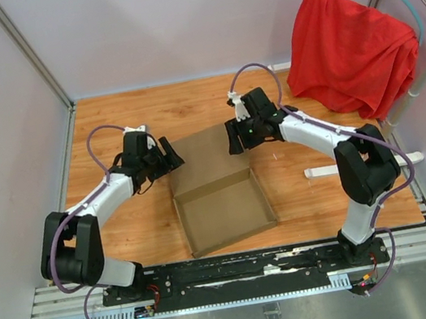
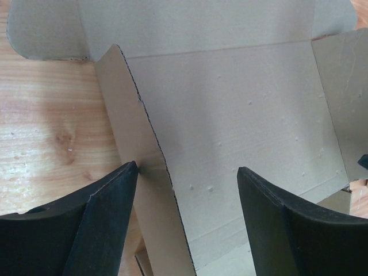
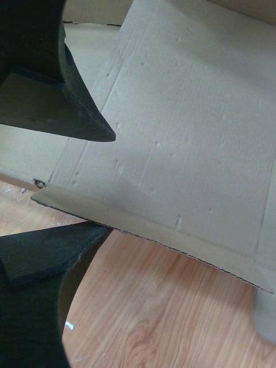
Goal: Fold the paper box
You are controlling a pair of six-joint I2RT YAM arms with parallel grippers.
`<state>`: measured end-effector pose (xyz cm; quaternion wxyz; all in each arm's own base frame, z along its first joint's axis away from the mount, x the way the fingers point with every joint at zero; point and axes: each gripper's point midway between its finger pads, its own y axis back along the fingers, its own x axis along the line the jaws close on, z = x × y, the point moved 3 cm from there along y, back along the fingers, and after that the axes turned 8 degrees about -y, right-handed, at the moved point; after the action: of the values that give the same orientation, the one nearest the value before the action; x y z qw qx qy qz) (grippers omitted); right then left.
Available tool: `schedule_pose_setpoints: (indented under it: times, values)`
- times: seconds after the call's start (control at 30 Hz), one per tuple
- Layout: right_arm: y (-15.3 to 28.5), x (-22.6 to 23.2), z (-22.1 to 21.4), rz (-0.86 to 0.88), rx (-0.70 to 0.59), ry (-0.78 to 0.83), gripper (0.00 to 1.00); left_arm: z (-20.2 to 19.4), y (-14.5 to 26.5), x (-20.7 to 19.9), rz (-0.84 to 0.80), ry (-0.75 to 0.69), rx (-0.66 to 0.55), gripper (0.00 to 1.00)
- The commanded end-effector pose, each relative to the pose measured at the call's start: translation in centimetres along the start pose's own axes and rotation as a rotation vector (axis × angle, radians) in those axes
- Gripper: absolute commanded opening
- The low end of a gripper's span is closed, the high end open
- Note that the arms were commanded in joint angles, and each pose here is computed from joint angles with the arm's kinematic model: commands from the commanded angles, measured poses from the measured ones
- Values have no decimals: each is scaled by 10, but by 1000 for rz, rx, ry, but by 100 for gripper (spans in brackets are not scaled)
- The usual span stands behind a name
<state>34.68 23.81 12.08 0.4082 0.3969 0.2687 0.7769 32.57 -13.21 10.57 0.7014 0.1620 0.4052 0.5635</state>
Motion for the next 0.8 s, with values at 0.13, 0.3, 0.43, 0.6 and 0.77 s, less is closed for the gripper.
schedule_pose_setpoints:
  times: [0.13, 0.3, 0.43, 0.6, 0.77]
  values:
    - [2, 29, 4, 28, -3, 77, 58, 18, -1, -15, -80, -32, -35, 75]
    - [-8, 39, -2, 49, 24, 95, 58, 17, -2, -17, -96, -31, -29, 75]
    - [-20, 39, -10, 48, 61, 85, 58, 15, -7, -20, -116, -29, -10, 75]
    - [-27, 37, -19, 48, 87, 78, 58, 14, -12, -24, -127, -35, 4, 74]
    - [-31, 35, -25, 48, 105, 74, 58, 11, -19, -32, -140, -56, 27, 74]
